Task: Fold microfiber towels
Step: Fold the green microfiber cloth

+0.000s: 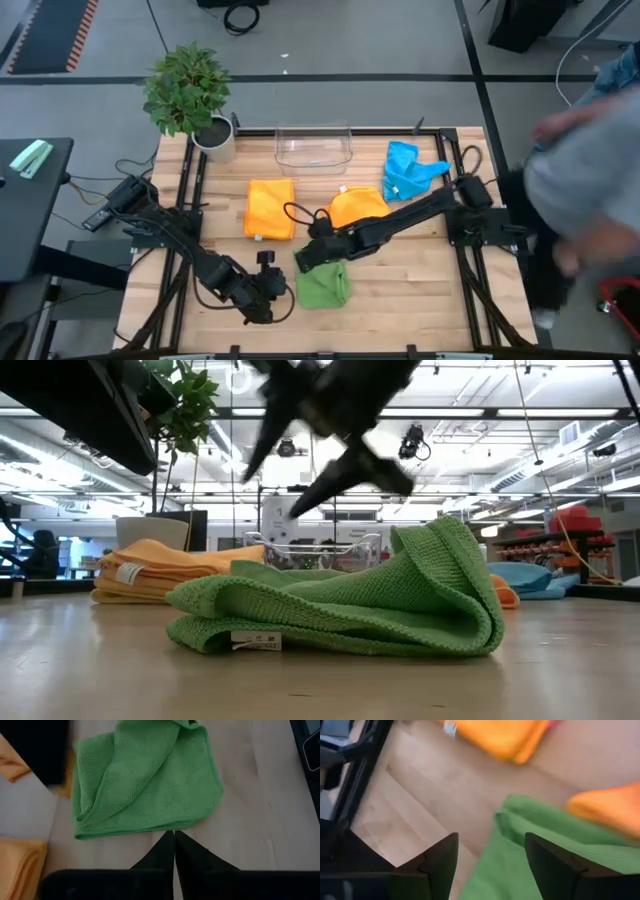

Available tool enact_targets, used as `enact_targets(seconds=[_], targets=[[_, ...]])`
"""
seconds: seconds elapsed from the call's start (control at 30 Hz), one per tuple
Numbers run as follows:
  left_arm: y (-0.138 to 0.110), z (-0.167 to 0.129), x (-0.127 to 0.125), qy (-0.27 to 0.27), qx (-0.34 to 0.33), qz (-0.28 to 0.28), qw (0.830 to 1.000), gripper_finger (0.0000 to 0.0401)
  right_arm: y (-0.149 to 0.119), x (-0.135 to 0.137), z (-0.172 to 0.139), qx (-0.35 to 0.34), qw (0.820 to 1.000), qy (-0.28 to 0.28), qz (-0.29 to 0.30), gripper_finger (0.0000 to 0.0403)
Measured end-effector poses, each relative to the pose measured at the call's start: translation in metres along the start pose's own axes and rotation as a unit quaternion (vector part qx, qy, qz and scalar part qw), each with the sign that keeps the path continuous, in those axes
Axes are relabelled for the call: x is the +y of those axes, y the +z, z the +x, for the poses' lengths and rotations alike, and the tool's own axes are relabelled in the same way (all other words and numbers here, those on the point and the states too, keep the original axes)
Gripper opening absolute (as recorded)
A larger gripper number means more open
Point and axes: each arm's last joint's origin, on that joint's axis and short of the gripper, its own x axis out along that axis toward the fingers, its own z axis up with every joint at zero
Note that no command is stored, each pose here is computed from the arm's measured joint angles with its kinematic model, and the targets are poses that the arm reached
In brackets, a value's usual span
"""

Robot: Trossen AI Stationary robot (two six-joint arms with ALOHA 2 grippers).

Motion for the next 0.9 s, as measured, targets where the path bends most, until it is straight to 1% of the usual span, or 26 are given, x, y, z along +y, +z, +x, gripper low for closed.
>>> enact_targets(seconds=[0.07, 0.1, 0.17, 0.23, 0.27, 0.33, 0.43, 0.53, 0.63, 0.7, 0.9], targets=[[0.0, 0.0, 0.0, 0.0, 0.0, 0.002, 1.0, 0.0014, 0.0, -0.001, -0.022, -0.001, 1.0, -0.026, -0.014, 0.0239], [0.0, 0.0, 0.0, 0.001, 0.0, 0.003, 1.0, 0.0012, -0.005, -0.003, -0.033, -0.001, 0.999, -0.043, -0.02, 0.0239], [0.001, 0.001, 0.002, 0.006, -0.002, 0.002, 1.0, 0.001, -0.025, -0.003, -0.059, -0.012, 0.997, -0.067, -0.019, 0.0238], [0.003, 0.003, 0.005, 0.013, -0.005, 0.0, 1.0, 0.0012, -0.056, -0.007, -0.077, -0.029, 0.996, -0.081, -0.005, 0.0237], [0.004, 0.004, 0.007, 0.017, -0.006, 0.003, 1.0, 0.0015, -0.071, -0.013, -0.08, -0.039, 0.995, -0.092, 0.009, 0.0237], [0.007, 0.006, 0.01, 0.019, -0.013, 0.003, 1.0, 0.0023, -0.097, -0.024, -0.077, -0.046, 0.993, -0.102, 0.045, 0.0237], [0.013, 0.009, 0.014, 0.019, -0.026, 0.006, 0.999, 0.0032, -0.119, -0.038, -0.058, -0.056, 0.988, -0.112, 0.091, 0.0237], [0.019, 0.012, 0.019, 0.02, -0.039, -0.005, 0.999, 0.0033, -0.124, -0.04, -0.049, -0.078, 0.987, -0.102, 0.095, 0.0237], [0.024, 0.014, 0.023, 0.022, -0.047, -0.017, 0.998, 0.0026, -0.116, -0.036, -0.051, -0.096, 0.986, -0.092, 0.098, 0.0237], [0.026, 0.015, 0.026, 0.024, -0.051, -0.023, 0.998, 0.002, -0.111, -0.037, -0.048, -0.098, 0.986, -0.096, 0.094, 0.0236], [0.028, 0.017, 0.03, 0.024, -0.052, -0.034, 0.998, 0.0011, -0.102, -0.039, -0.031, -0.06, 0.986, -0.111, 0.105, 0.0236]])
